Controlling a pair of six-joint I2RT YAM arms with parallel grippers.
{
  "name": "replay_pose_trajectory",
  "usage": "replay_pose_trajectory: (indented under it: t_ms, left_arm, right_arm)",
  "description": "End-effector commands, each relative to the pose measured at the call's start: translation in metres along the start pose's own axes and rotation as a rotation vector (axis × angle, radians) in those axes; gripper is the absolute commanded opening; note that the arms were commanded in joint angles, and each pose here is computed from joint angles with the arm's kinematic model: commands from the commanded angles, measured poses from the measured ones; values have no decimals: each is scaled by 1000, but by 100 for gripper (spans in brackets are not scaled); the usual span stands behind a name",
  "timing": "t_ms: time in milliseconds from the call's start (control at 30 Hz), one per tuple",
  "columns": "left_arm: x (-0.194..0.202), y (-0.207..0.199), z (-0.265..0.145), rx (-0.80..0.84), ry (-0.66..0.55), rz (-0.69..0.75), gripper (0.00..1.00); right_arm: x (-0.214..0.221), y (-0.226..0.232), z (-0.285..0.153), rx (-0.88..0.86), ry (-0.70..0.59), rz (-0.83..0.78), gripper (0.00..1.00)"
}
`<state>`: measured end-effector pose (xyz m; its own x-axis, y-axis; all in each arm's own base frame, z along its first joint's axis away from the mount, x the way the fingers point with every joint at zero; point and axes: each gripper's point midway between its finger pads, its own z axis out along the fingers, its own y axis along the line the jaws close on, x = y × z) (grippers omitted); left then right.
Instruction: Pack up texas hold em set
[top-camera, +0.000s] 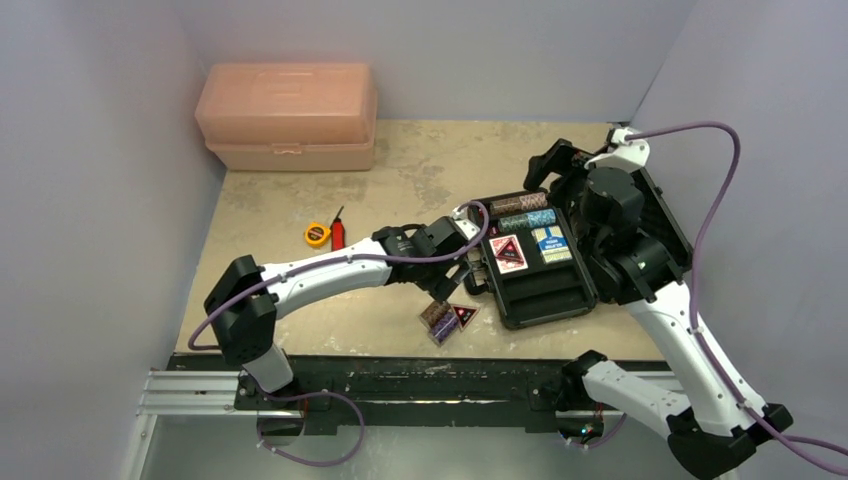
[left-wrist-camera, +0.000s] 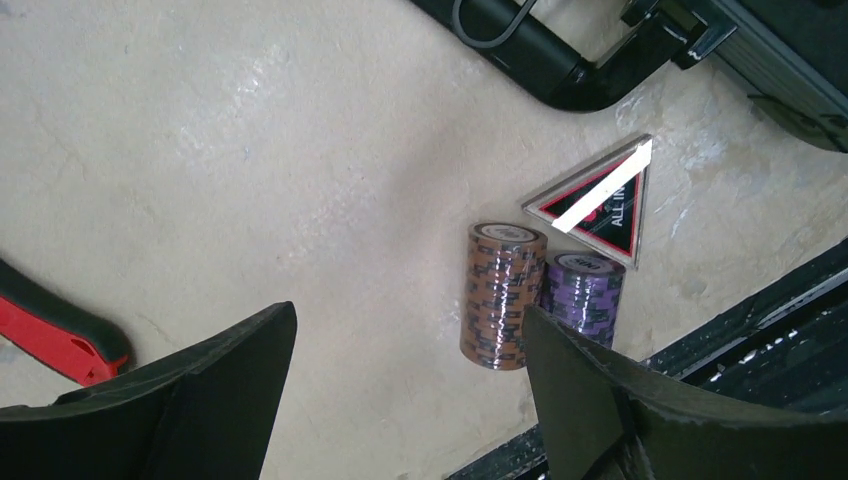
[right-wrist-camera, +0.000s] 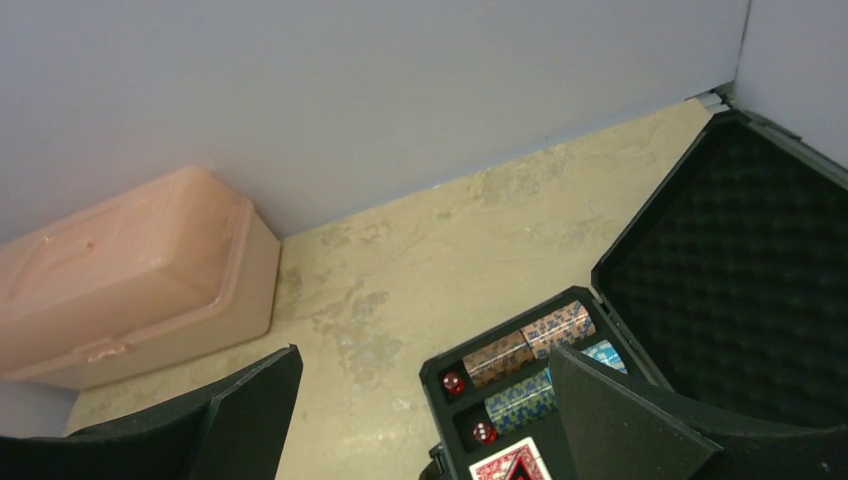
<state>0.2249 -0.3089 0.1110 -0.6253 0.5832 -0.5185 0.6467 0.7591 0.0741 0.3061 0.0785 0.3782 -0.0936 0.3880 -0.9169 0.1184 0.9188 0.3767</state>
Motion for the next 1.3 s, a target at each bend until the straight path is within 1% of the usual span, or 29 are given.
replay_pose_trajectory:
  t_ms: [0,167,267,433,633,733,933,1000,1100,1200,1233,1267]
  left_arm:
    - [-3,4,-14,-5,-72,-37,84]
    - [8,12,-23,-19,-74,-29,83]
    - [9,20,-32,-53,-85,-46,82]
    - [18,37,-45,-126,-78,-78,81]
    - [36,54,-52,-193,-80,-142,81]
    - [47,68,-53,-234,-72,-210,81]
    - [69,105,-56,-296,-89,-411,81]
    - [77,113,-56,-315,-99,-466,81]
    - [83,121,-64,-336,-108,-512,81]
    - [85,127,-81,-342,-130,-546,81]
    - [86,128,-87,-337,-135,-554,81]
    - [86,129,-94,-330,-141,-559,81]
  right_arm:
    - [30,10,1,-55,125,-17,99]
    - [67,18,1,-105,262,-33,99]
    - [92,21,1,-133,356,-51,99]
    - [131,34,-3,-230,494,-89,99]
    - [156,52,-4,-303,599,-97,99]
    - [164,65,-7,-351,627,-99,99]
    - [185,87,-12,-403,671,-132,99]
    - [193,93,-12,-395,672,-158,99]
    - [207,106,-16,-403,677,-201,99]
    - [225,119,-23,-421,689,-244,99]
    - [230,114,-20,-486,646,-453,99]
    - [235,116,-21,-508,638,-520,99]
